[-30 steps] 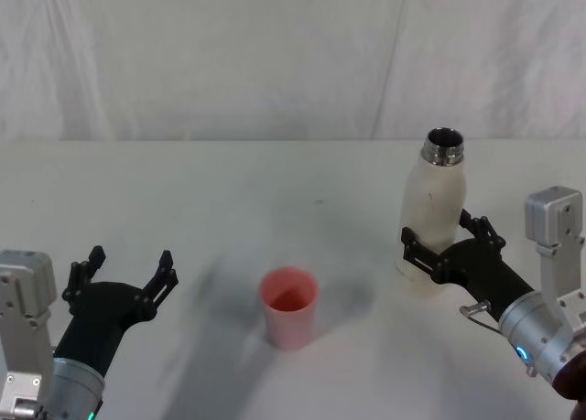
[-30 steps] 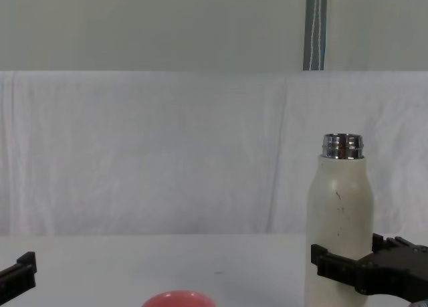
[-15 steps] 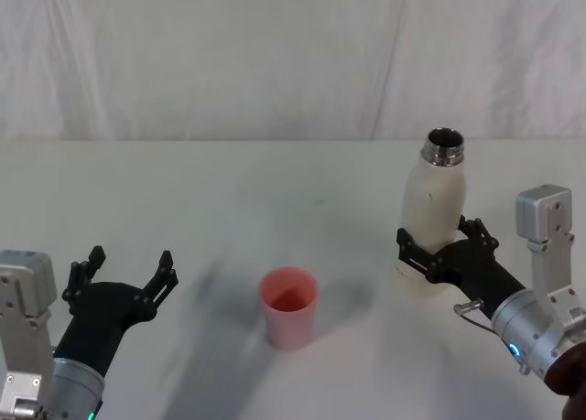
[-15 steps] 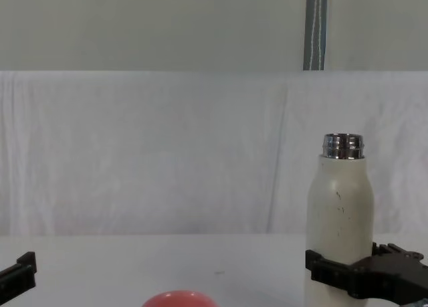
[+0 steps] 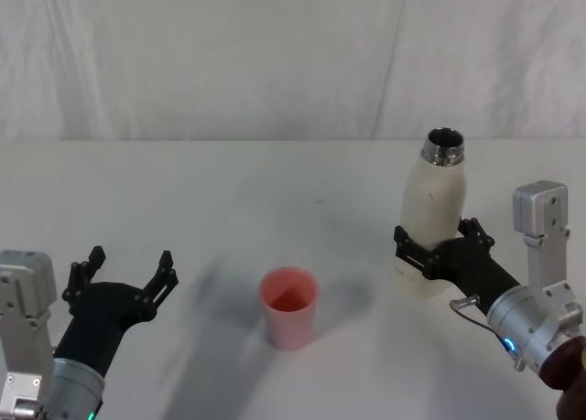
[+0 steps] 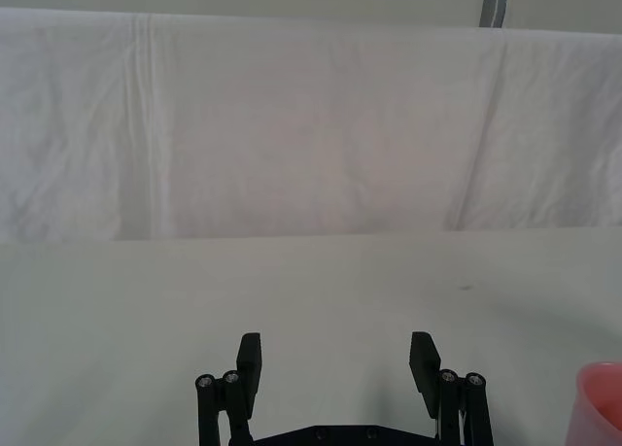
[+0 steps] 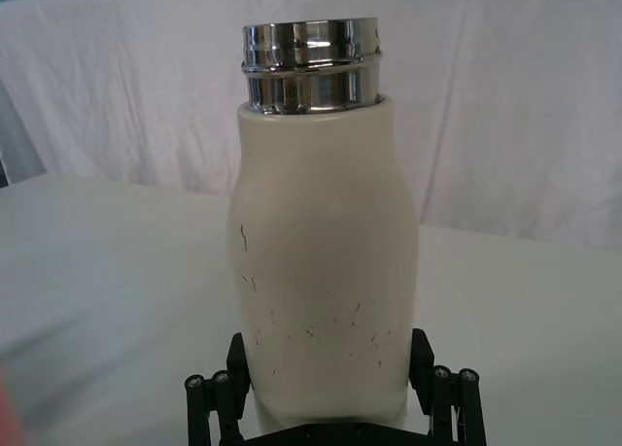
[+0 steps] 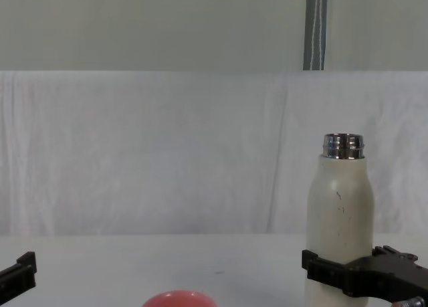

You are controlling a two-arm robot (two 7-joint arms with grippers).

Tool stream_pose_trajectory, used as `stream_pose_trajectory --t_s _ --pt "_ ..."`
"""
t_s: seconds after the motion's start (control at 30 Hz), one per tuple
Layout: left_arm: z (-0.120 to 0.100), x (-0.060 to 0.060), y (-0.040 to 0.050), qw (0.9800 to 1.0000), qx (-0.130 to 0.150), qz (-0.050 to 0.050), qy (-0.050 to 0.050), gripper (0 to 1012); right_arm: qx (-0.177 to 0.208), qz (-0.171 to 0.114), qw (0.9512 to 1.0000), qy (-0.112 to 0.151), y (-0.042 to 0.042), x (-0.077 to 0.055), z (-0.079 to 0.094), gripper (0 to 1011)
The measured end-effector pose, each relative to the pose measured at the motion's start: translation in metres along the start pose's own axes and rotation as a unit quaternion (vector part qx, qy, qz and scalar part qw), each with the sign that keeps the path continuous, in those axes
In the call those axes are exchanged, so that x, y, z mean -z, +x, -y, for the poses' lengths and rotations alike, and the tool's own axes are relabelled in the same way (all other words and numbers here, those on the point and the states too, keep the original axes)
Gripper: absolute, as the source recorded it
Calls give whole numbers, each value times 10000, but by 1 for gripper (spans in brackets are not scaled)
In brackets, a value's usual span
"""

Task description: Grasp the thermos with one hand and pour water into the cup lid.

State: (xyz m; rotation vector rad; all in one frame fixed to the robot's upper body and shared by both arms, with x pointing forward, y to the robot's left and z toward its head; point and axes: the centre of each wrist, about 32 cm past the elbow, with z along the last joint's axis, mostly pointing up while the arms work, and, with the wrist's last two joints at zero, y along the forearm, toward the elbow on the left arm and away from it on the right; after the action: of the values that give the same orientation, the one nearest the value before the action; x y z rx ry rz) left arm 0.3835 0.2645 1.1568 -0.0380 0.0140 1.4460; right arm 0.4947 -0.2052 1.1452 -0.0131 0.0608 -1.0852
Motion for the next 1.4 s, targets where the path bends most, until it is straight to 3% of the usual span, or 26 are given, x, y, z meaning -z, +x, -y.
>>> stream_pose_trajectory --t_s 1.4 --pt "0 0 0 10000 0 0 0 1001 -5 8 10000 5 2 -1 12 953"
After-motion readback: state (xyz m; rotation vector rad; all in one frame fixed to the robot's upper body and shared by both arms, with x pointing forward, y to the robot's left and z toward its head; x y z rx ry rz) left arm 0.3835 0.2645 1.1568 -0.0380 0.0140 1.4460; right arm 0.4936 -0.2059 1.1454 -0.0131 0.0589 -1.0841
